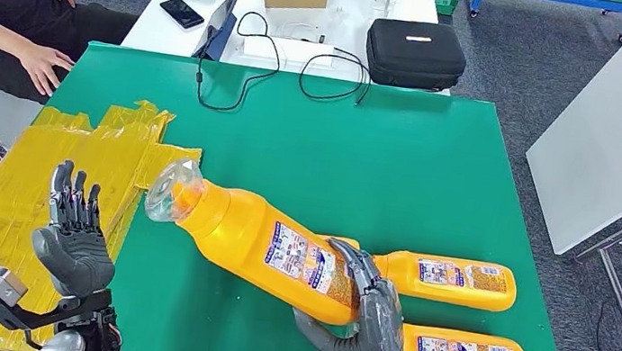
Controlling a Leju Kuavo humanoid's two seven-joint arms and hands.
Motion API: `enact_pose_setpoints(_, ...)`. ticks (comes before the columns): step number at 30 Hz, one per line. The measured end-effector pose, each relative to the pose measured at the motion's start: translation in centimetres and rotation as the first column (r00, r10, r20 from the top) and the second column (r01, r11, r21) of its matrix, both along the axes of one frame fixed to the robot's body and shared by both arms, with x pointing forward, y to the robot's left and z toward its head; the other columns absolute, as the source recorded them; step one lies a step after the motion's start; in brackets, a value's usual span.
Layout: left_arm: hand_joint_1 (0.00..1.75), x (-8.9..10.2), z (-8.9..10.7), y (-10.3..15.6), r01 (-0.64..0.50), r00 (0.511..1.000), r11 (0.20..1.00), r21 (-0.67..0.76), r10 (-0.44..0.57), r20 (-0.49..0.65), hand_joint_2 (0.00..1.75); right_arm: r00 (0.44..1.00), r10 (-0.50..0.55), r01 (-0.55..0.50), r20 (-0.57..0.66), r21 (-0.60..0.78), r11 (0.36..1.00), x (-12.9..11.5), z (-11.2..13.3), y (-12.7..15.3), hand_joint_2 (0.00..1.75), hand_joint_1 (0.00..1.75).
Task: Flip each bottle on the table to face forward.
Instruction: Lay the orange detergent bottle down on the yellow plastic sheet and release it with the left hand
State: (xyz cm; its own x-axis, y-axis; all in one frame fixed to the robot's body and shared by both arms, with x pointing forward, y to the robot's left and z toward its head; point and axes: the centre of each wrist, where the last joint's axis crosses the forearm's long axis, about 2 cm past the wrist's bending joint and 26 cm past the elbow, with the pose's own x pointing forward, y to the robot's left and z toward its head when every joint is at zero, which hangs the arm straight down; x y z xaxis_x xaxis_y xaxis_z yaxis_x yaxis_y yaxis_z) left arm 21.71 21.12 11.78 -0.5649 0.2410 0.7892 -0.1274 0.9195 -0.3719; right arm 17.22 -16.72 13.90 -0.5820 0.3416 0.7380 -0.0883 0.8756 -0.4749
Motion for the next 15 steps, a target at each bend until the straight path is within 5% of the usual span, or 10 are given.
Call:
enact_pose_setpoints(3, 0.00, 0.0, 0.0, -0.1, 0.021, 1.000, 1.000, -0.022, -0.021, -0.002, 1.75, 1.000, 0.009, -0.009, -0.004, 0.003, 1.000, 0.0, 0.0, 0.0, 1.75, 1.75)
enact_pose_setpoints(5, 0.00, 0.1, 0.0, -0.7, 0.147, 0.989, 0.982, -0.119, -0.146, 0.014, 1.75, 0.999, 0.052, -0.052, -0.016, 0.013, 0.999, 0.3, 0.1, 0.3, 1.75, 1.75)
enact_pose_setpoints(9, 0.00, 0.4, 0.1, -3.7, 0.475, 0.879, 0.855, -0.208, -0.450, 0.159, 1.75, 0.993, 0.118, -0.117, -0.010, 0.037, 0.992, 2.1, 0.4, 1.9, 1.75, 1.75)
enact_pose_setpoints(15, 0.00, 0.5, -0.4, -4.8, 0.508, 0.861, 0.833, -0.220, -0.485, 0.153, 1.75, 0.992, 0.122, -0.121, -0.019, 0.050, 0.991, 2.8, 0.2, 2.8, 1.75, 1.75)
